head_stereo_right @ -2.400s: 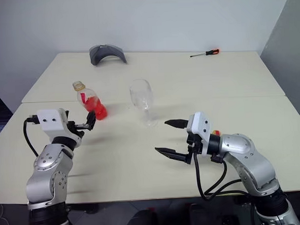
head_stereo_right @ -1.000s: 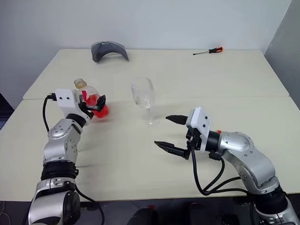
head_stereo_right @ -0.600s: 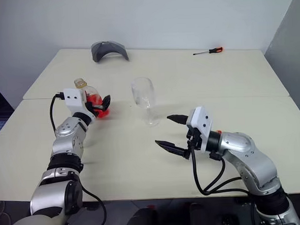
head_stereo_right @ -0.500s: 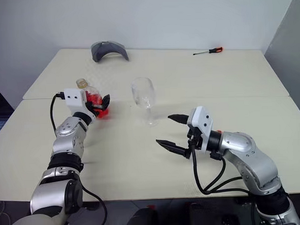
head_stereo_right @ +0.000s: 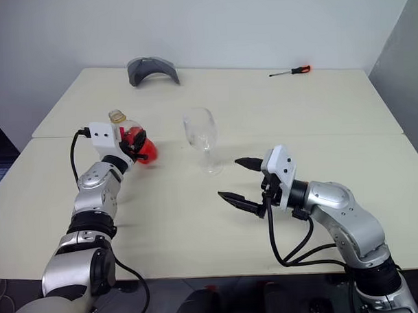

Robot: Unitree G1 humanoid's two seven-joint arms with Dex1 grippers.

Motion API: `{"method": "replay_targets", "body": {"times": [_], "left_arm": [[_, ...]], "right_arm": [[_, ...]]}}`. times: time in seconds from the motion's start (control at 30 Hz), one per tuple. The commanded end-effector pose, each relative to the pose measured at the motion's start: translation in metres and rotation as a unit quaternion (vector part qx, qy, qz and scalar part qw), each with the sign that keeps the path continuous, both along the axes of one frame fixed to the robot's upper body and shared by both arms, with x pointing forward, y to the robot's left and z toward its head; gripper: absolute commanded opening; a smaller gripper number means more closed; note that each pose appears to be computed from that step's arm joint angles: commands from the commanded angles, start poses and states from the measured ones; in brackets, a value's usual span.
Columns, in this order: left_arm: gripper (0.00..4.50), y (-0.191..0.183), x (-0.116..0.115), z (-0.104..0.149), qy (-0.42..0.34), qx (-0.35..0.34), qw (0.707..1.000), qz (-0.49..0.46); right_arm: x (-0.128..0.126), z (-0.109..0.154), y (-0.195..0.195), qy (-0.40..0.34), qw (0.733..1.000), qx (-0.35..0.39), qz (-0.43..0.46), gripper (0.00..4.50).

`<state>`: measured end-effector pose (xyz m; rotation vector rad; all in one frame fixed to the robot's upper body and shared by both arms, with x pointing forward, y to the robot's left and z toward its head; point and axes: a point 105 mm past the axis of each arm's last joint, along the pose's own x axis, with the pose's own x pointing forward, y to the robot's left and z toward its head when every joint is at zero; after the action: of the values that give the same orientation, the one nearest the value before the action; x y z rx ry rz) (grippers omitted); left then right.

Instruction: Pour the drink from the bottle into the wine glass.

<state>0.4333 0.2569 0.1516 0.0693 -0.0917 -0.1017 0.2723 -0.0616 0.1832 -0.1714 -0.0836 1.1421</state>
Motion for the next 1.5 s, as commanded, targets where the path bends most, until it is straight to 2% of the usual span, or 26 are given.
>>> {"method": "replay_targets", "body": {"times": [0.03, 0.17, 0.33, 0.47, 0.57, 0.9, 1.17, 1.4, 1.5], "left_arm": [[1.26, -0.006, -0.003, 0.034, -0.048, 0.042, 0.998, -0.028], [1.26, -0.019, -0.01, 0.05, -0.05, 0.095, 0.99, -0.087], [1.18, -0.034, -0.016, 0.075, -0.067, 0.199, 0.966, -0.152], [1.16, -0.053, -0.015, 0.106, -0.098, 0.294, 0.93, -0.199], [1.16, -0.061, -0.009, 0.123, -0.114, 0.322, 0.916, -0.208], [1.14, -0.091, 0.0, 0.137, -0.144, 0.415, 0.863, -0.248], [1.14, -0.092, 0.003, 0.147, -0.154, 0.451, 0.845, -0.244], [1.14, -0.078, 0.0, 0.16, -0.159, 0.488, 0.829, -0.223], [1.14, -0.076, -0.003, 0.16, -0.164, 0.525, 0.805, -0.221]], "right_arm": [[0.002, 0.015, 0.0, -0.035, 0.999, 0.012, -0.004, 4.5], [0.009, 0.02, -0.002, -0.038, 0.999, 0.011, -0.013, 4.5], [0.026, 0.026, -0.008, -0.051, 0.998, -0.014, -0.033, 4.5], [0.045, 0.043, -0.009, -0.061, 0.997, -0.014, -0.047, 4.5], [0.056, 0.054, -0.002, -0.068, 0.997, -0.013, -0.046, 4.5], [0.08, 0.094, 0.019, -0.062, 0.995, 0.064, -0.049, 4.5], [0.08, 0.098, 0.027, -0.058, 0.994, 0.083, -0.047, 4.5], [0.077, 0.096, 0.032, -0.056, 0.993, 0.092, -0.045, 4.5], [0.075, 0.095, 0.034, -0.055, 0.993, 0.096, -0.042, 4.5]]}}
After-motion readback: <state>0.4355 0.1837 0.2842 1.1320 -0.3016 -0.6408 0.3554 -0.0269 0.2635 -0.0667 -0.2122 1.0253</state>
